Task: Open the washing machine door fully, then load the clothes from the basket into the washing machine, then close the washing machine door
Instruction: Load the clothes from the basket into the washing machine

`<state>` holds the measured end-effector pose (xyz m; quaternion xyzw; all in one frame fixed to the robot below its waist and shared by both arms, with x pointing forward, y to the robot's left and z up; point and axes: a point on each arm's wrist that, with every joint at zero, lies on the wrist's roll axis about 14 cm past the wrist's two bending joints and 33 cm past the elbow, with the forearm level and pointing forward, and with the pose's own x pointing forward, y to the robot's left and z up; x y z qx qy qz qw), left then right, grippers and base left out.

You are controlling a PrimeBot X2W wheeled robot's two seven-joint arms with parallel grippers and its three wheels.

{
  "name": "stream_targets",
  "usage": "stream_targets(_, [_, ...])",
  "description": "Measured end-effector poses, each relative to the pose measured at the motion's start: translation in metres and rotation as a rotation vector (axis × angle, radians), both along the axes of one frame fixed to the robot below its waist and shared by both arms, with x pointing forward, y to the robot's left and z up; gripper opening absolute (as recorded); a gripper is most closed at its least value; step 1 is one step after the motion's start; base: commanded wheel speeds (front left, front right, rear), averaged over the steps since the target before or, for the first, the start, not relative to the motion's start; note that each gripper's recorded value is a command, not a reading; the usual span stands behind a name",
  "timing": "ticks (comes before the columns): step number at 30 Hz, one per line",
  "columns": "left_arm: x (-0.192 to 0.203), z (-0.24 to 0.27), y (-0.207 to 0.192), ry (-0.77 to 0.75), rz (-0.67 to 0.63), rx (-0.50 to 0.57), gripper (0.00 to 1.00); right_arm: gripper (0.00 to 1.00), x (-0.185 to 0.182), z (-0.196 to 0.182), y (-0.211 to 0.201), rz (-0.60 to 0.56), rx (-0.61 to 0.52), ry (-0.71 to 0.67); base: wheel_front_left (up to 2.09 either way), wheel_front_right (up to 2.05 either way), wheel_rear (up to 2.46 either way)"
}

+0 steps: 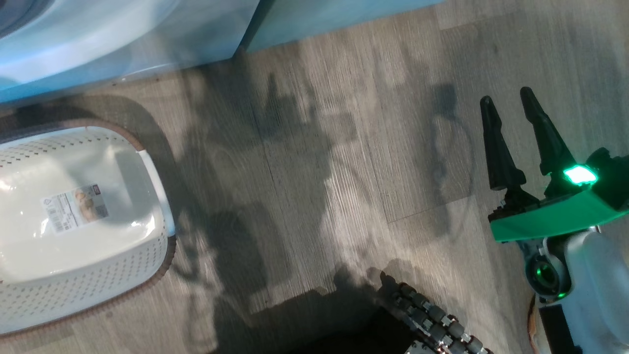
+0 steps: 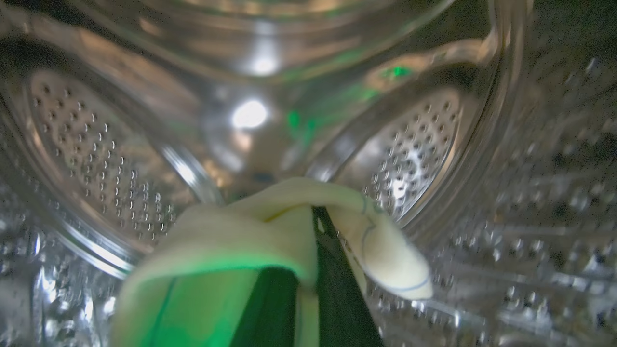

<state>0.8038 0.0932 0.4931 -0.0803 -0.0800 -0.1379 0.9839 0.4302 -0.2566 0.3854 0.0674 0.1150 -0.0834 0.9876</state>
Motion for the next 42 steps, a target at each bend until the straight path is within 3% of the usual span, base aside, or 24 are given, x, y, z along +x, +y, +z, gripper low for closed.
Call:
stream_targets(5, [-0.001, 0.016, 0.005, -0.066, 0.018, -0.028, 0.0, 1.0, 0.004, 0.0, 0.001, 0.005, 0.004, -0.005, 0.0, 0.0, 0.0])
stream_targets(10, [-0.009, -0.022, 0.002, 0.018, 0.0, 0.019, 0.0, 1.0, 0.006, 0.0, 0.002, 0.008, 0.008, -0.01, 0.0, 0.0, 0.0])
stream_targets(11, [-0.01, -0.031, 0.0, 0.04, -0.005, 0.029, 0.06, 1.0, 0.006, 0.0, 0.003, 0.009, 0.008, -0.01, 0.0, 0.0, 0.0])
stream_targets(14, [-0.014, -0.051, -0.002, 0.103, -0.013, 0.05, 0.48, 1.0, 0.007, 0.001, 0.004, 0.012, 0.011, -0.012, 0.0, 0.0, 0.0])
stream_targets(15, [-0.016, -0.057, -0.002, 0.124, -0.015, 0.056, 0.96, 1.0, 0.007, 0.001, 0.004, 0.012, 0.013, -0.014, 0.0, 0.0, 0.0])
stream_targets(16, [-0.018, -0.062, -0.003, 0.143, -0.018, 0.063, 1.0, 1.0, 0.007, 0.002, 0.005, 0.014, 0.014, -0.016, 0.0, 0.0, 0.0])
stream_targets(21, [-0.031, -0.081, -0.006, 0.25, -0.032, 0.106, 1.0, 1.0, 0.008, 0.008, 0.007, 0.023, 0.012, -0.031, 0.0, 0.0, 0.0])
stream_targets(33, [-0.087, -0.091, -0.009, 0.413, -0.051, 0.089, 1.0, 1.0, -0.01, 0.032, 0.01, 0.015, 0.015, -0.078, 0.0, 0.0, 0.0])
stream_targets(42, [-0.149, -0.071, 0.012, 0.416, -0.022, 0.061, 1.0, 1.0, -0.038, 0.059, 0.01, -0.002, 0.012, -0.132, 0.0, 0.0, 0.0])
